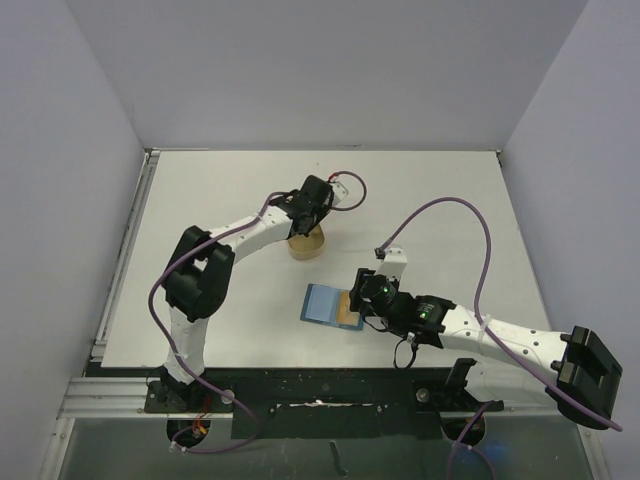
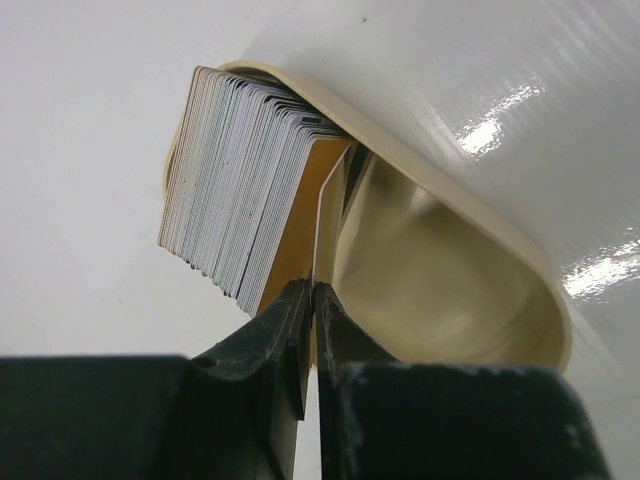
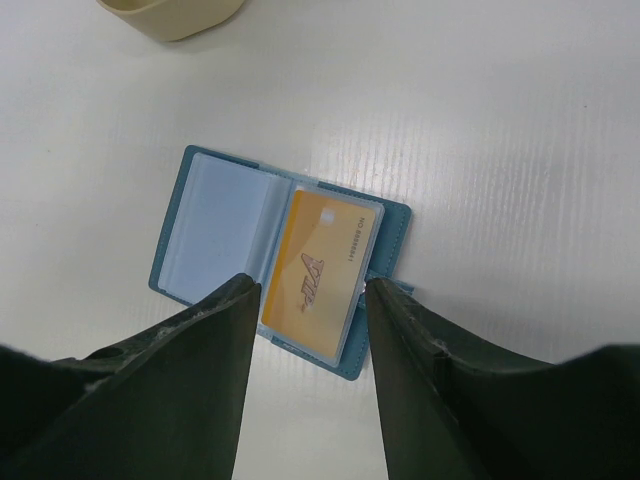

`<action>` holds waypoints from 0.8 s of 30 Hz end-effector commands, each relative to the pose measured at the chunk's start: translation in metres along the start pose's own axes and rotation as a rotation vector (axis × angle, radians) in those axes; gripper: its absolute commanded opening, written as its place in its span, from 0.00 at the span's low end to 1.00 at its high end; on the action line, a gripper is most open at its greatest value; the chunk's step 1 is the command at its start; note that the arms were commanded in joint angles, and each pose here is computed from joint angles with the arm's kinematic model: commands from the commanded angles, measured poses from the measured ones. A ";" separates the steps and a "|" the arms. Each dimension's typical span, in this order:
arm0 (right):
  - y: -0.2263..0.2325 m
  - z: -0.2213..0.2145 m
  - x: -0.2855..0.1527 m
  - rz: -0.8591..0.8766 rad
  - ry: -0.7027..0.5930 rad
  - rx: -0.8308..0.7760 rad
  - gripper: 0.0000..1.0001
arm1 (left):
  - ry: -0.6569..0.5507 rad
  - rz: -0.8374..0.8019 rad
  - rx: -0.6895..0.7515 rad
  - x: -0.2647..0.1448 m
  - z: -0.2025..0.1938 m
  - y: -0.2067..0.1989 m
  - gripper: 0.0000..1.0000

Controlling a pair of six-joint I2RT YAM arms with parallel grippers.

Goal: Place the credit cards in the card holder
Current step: Pick up the credit card from the storage box.

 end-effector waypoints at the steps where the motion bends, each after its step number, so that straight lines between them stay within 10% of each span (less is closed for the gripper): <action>1: 0.013 0.019 -0.004 0.040 -0.069 0.032 0.48 | -0.113 0.020 -0.074 -0.034 0.040 0.017 0.00; 24: 0.056 0.060 -0.053 0.372 -0.138 0.156 0.52 | -0.380 -0.397 -0.604 -0.156 0.031 -0.017 0.00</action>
Point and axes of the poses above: each gripper's point midway between its finger pads, its own x axis out along the fingers, its own y axis along the line the jaws close on, z = x × y, the point moved 4 cm from there along -x, back along the fingers, and after that the axes turned 12 degrees about x, right-handed, at the moved point
